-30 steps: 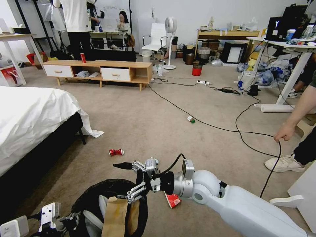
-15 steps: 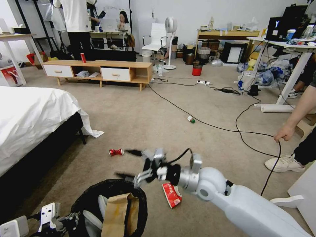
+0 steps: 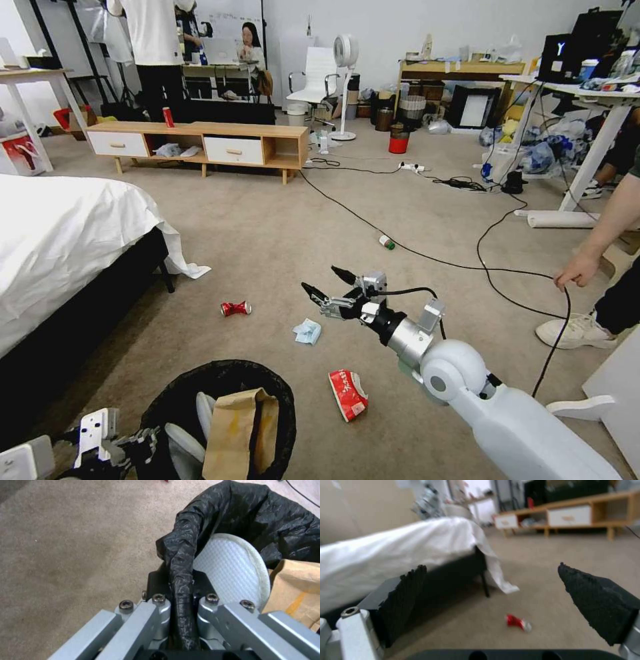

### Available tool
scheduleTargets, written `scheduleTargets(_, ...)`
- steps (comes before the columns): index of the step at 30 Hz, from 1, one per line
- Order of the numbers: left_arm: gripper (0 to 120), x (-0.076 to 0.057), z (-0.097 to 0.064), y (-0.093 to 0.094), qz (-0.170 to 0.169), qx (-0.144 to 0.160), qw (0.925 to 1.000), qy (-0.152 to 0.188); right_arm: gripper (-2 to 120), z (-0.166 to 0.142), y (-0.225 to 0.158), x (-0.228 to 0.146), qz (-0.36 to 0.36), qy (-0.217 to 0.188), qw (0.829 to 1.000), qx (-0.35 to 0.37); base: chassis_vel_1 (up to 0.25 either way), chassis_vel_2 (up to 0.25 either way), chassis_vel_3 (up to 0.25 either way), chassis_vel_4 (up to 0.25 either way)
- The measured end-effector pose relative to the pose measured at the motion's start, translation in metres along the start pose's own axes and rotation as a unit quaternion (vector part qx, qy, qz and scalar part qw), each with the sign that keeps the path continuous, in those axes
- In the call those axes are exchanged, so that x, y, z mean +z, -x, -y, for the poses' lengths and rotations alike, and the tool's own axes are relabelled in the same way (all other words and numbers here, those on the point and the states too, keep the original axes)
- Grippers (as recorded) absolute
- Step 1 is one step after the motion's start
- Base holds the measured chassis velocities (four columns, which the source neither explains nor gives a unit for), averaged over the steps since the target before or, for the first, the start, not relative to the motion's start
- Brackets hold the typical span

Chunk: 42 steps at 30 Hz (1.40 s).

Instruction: Pick up the trash bin and place the garbage on the floor into it.

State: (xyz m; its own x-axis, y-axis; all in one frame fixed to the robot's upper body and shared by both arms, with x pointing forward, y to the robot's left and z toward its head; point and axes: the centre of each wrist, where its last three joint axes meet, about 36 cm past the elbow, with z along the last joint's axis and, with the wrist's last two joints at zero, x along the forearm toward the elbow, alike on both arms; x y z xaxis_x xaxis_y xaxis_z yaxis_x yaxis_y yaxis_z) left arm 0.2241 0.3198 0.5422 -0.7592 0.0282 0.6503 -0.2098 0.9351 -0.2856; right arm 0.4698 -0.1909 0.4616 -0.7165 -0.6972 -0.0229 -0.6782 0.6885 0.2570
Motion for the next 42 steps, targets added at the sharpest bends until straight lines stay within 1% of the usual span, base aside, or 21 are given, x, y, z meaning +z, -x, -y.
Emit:
scheduleTargets(3, 4, 0.0, 0.0, 0.0, 0.0, -0.001, 1.0, -0.001, 100, 0.001, 0.007, 0.018, -0.043, -0.002, 0.998, 0.041, 0.0, 0.0, 0.0, 0.0)
scheduleTargets(6, 4, 0.0, 0.0, 0.0, 0.0, -0.001, 1.0, -0.001, 100, 0.003, 0.01, 0.031, -0.074, -0.002, 0.995, 0.061, 0.0, 0.0, 0.0, 0.0)
scheduleTargets(9, 4, 0.0, 0.0, 0.0, 0.0, -0.002, 1.0, -0.001, 100, 0.002, 0.011, 0.036, -0.089, -0.001, 0.994, 0.069, 0.0, 0.0, 0.0, 0.0)
scheduleTargets(12, 4, 0.0, -0.001, 0.0, 0.002, -0.002, 1.0, 0.0, 100, -0.002, 0.016, 0.053, -0.143, 0.018, 0.985, 0.092, 0.0, 0.0, 0.0, 0.0)
scheduleTargets(13, 4, 0.0, -0.001, 0.0, 0.002, -0.002, 1.0, 0.0, 100, -0.002, 0.016, 0.053, -0.143, 0.018, 0.985, 0.092, 0.0, 0.0, 0.0, 0.0)
scheduleTargets(15, 4, -0.001, -0.001, 0.0, 0.002, -0.002, 1.0, 0.001, 100, -0.002, 0.018, 0.066, -0.177, 0.022, 0.978, 0.107, 0.0, 0.0, 0.0, 0.0)
scheduleTargets(16, 4, -0.001, -0.001, 0.0, 0.002, -0.002, 1.0, 0.001, 100, -0.002, 0.018, 0.066, -0.177, 0.022, 0.978, 0.107, 0.0, 0.0, 0.0, 0.0)
scheduleTargets(18, 4, -0.001, -0.001, -0.001, 0.003, -0.003, 1.0, 0.002, 100, -0.001, 0.02, 0.081, -0.219, 0.021, 0.967, 0.127, 0.0, 0.0, 0.0, 0.0)
scheduleTargets(19, 4, -0.001, -0.001, -0.001, 0.003, -0.003, 1.0, 0.002, 100, -0.001, 0.02, 0.081, -0.219, 0.021, 0.967, 0.127, 0.0, 0.0, 0.0, 0.0)
scheduleTargets(22, 4, -0.002, -0.001, -0.001, 0.004, -0.004, 1.0, 0.003, 100, 0.001, 0.031, 0.098, -0.276, 0.041, 0.949, 0.148, 0.0, 0.0, 0.0, 0.0)
scheduleTargets(23, 4, -0.002, -0.001, -0.001, 0.004, -0.004, 1.0, 0.003, 100, 0.001, 0.031, 0.098, -0.276, 0.041, 0.949, 0.148, 0.0, 0.0, 0.0, 0.0)
scheduleTargets(25, 4, -0.002, -0.001, -0.001, 0.004, -0.003, 1.0, 0.003, 100, 0.004, 0.04, 0.113, -0.294, 0.057, 0.941, 0.161, 0.0, 0.0, 0.0, 0.0)
scheduleTargets(26, 4, -0.002, -0.001, -0.001, 0.004, -0.003, 1.0, 0.003, 100, 0.004, 0.04, 0.113, -0.294, 0.057, 0.941, 0.161, 0.0, 0.0, 0.0, 0.0)
scheduleTargets(28, 4, -0.002, -0.001, -0.001, 0.004, -0.003, 1.0, 0.002, 100, 0.007, 0.045, 0.124, -0.309, 0.067, 0.933, 0.171, 0.0, 0.0, 0.0, 0.0)
scheduleTargets(29, 4, -0.002, -0.001, -0.001, 0.004, -0.003, 1.0, 0.002, 100, 0.007, 0.045, 0.124, -0.309, 0.067, 0.933, 0.171, 0.0, 0.0, 0.0, 0.0)
scheduleTargets(32, 4, -0.002, -0.001, -0.001, 0.004, -0.002, 1.0, 0.003, 100, 0.01, 0.044, 0.14, -0.331, 0.065, 0.923, 0.185, 0.0, 0.0, 0.0, 0.0)
scheduleTargets(36, 4, -0.002, -0.001, -0.001, 0.004, -0.001, 1.0, 0.002, 100, 0.014, 0.045, 0.151, -0.342, 0.059, 0.917, 0.197, 0.0, 0.0, 0.0, 0.0)
scheduleTargets(38, 4, -0.002, -0.001, -0.001, 0.004, -0.001, 1.0, 0.002, 100, 0.021, 0.046, 0.159, -0.353, 0.057, 0.909, 0.212, 0.0, 0.0, 0.0, 0.0)
scheduleTargets(39, 4, -0.002, -0.001, -0.001, 0.004, -0.001, 1.0, 0.002, 100, 0.021, 0.046, 0.159, -0.353, 0.057, 0.909, 0.212, 0.0, 0.0, 0.0, 0.0)
scheduleTargets(41, 4, -0.002, -0.001, -0.001, 0.004, -0.002, 1.0, 0.003, 100, 0.029, 0.046, 0.163, -0.366, 0.056, 0.9, 0.228, 0.0, 0.0, 0.0, 0.0)
scheduleTargets(42, 4, -0.002, -0.001, -0.001, 0.004, -0.002, 1.0, 0.003, 100, 0.029, 0.046, 0.163, -0.366, 0.056, 0.9, 0.228, 0.0, 0.0, 0.0, 0.0)
